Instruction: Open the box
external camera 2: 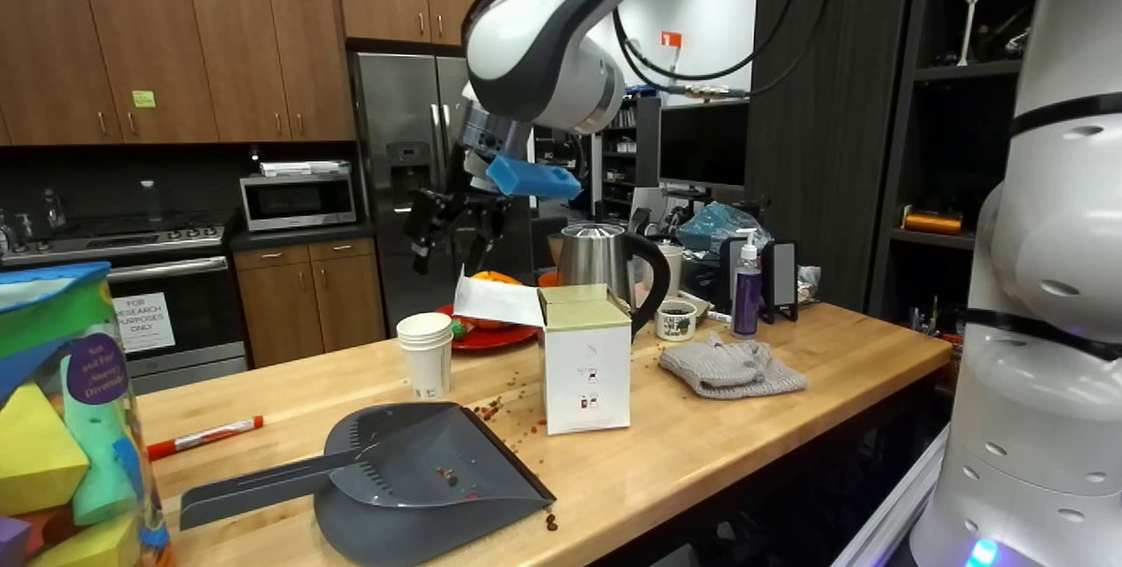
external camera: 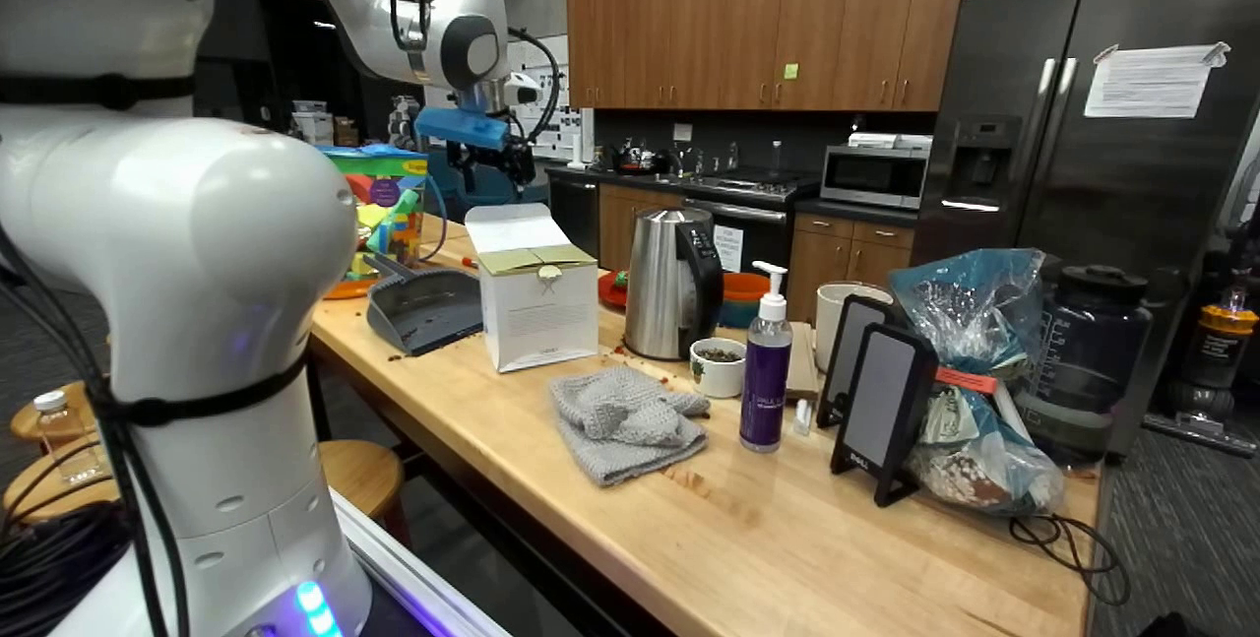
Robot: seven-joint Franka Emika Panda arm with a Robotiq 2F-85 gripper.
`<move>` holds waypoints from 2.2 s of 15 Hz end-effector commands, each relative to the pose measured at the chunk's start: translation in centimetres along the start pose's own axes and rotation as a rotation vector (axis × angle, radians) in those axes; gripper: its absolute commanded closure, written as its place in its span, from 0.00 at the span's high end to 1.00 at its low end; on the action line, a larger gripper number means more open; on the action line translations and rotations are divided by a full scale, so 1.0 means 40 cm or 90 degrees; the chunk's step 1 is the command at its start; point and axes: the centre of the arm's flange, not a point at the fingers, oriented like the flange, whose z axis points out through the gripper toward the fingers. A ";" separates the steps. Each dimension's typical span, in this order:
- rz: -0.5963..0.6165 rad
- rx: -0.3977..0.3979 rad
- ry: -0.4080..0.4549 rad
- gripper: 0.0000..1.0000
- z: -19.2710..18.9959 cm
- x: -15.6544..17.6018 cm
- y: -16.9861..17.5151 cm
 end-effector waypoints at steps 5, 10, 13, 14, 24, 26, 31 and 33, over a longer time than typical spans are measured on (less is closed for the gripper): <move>-0.059 -0.078 -0.060 1.00 -0.103 -0.106 -0.002; -0.176 -0.143 -0.134 1.00 -0.166 -0.191 0.000; -0.247 -0.168 -0.168 1.00 -0.190 -0.227 0.010; -0.259 -0.172 -0.175 1.00 -0.193 -0.239 0.016; -0.261 -0.170 -0.170 1.00 -0.212 -0.351 0.073; -0.252 -0.170 -0.164 1.00 -0.219 -0.368 0.088; -0.236 -0.168 -0.155 1.00 -0.230 -0.398 0.115; -0.227 -0.171 -0.152 1.00 -0.235 -0.408 0.123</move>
